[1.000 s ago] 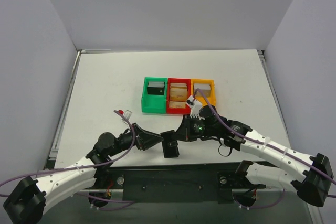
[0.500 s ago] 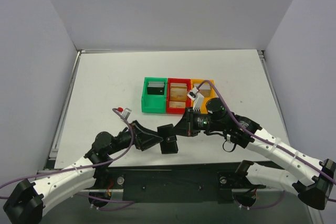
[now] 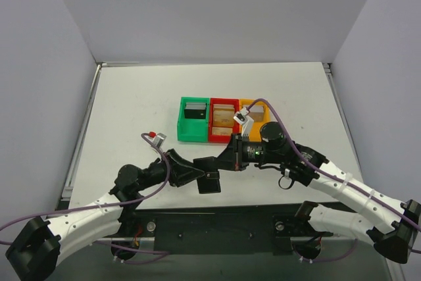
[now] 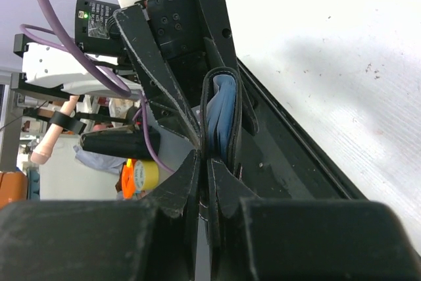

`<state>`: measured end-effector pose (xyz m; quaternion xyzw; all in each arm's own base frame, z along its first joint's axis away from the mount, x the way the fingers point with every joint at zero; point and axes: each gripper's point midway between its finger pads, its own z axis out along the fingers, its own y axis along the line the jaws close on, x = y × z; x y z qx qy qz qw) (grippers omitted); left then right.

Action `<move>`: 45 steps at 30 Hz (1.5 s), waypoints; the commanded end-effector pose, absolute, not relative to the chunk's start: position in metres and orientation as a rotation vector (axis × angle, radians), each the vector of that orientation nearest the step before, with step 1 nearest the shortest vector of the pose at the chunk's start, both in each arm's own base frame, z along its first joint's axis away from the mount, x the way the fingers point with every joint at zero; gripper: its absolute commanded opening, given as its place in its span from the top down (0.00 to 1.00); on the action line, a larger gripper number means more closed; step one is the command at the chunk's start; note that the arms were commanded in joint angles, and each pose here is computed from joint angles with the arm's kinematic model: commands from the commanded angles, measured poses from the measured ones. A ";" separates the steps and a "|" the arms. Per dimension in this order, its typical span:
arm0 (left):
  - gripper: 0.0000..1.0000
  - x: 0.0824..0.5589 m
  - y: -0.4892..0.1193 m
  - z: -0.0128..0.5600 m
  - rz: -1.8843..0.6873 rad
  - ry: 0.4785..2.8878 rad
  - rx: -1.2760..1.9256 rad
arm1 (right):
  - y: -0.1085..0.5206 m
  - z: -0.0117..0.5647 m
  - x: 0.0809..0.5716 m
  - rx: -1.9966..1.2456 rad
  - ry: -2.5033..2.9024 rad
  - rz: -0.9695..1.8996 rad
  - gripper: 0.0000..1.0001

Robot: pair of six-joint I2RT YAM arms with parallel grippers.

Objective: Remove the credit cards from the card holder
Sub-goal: Open the card holder.

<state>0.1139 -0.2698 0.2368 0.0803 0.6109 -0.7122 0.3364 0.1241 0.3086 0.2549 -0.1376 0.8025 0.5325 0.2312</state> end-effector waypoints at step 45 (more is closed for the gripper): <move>1.00 0.168 -0.281 0.236 -1.000 1.960 0.210 | 0.252 0.249 0.165 -0.308 2.241 0.506 0.48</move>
